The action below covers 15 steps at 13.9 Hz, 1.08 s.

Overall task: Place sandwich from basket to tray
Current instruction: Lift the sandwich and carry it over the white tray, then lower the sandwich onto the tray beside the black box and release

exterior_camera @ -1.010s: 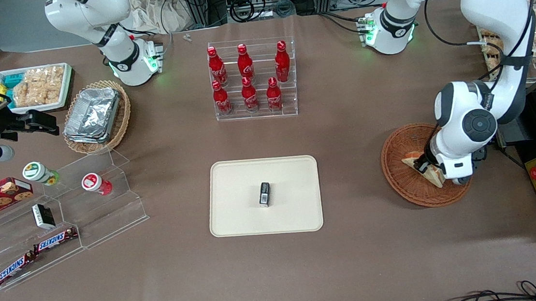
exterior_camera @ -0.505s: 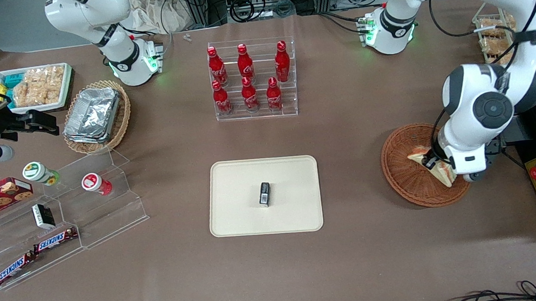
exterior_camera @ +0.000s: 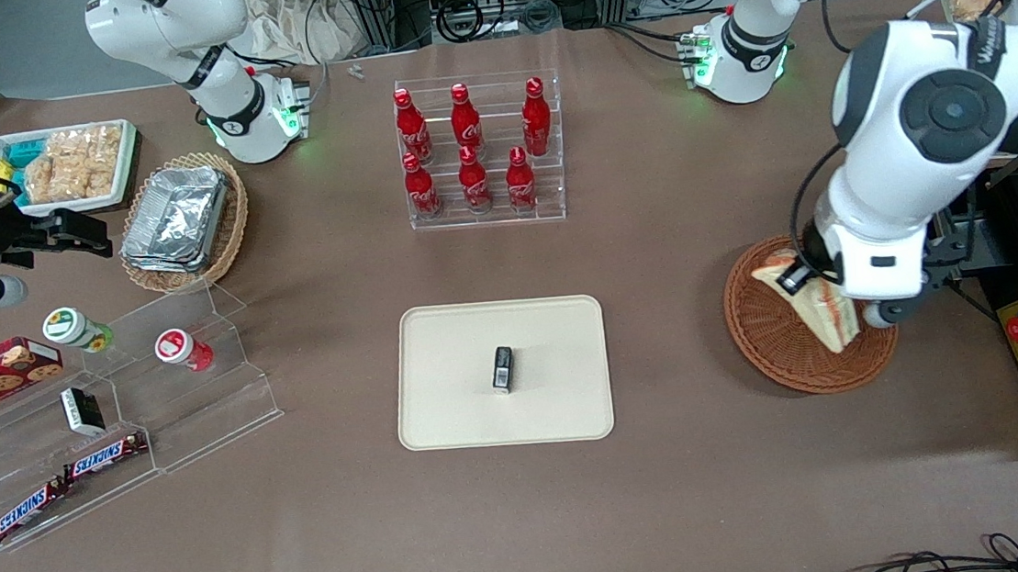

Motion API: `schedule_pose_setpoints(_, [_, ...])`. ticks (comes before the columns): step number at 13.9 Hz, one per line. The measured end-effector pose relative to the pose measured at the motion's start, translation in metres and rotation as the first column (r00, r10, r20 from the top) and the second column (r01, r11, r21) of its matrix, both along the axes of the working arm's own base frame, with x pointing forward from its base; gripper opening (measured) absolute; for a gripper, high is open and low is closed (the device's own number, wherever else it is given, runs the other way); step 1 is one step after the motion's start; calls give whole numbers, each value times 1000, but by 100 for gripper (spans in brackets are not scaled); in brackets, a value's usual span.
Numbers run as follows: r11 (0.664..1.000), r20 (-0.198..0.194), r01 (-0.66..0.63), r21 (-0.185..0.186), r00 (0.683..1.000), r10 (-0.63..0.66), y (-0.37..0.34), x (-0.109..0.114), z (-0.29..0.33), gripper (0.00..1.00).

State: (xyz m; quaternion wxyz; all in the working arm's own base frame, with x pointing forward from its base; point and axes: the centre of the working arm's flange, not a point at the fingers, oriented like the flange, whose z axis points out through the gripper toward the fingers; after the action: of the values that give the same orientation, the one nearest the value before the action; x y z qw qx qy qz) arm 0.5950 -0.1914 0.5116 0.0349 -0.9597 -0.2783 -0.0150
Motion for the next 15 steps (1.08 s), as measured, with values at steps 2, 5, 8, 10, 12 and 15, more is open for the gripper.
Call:
schedule_pose_setpoints(2, [986,-32,162,-33,986,-163,-45,-7,-14,20])
schedule_pose_setpoints(5, [926,-44,359,-119,930,-366,-105,-9,-65,20])
schedule_pose_setpoints(8, [873,-12,460,-161,884,-468,-156,-7,-132,20])
schedule_pose_setpoints(10, [837,6,521,-166,849,-528,-189,-13,-181,20])
schedule_pose_setpoints(12, [804,32,570,-172,819,-573,-217,-18,-218,20])
schedule_pose_setpoints(15, [786,33,597,-163,799,-600,-230,-12,-252,20])
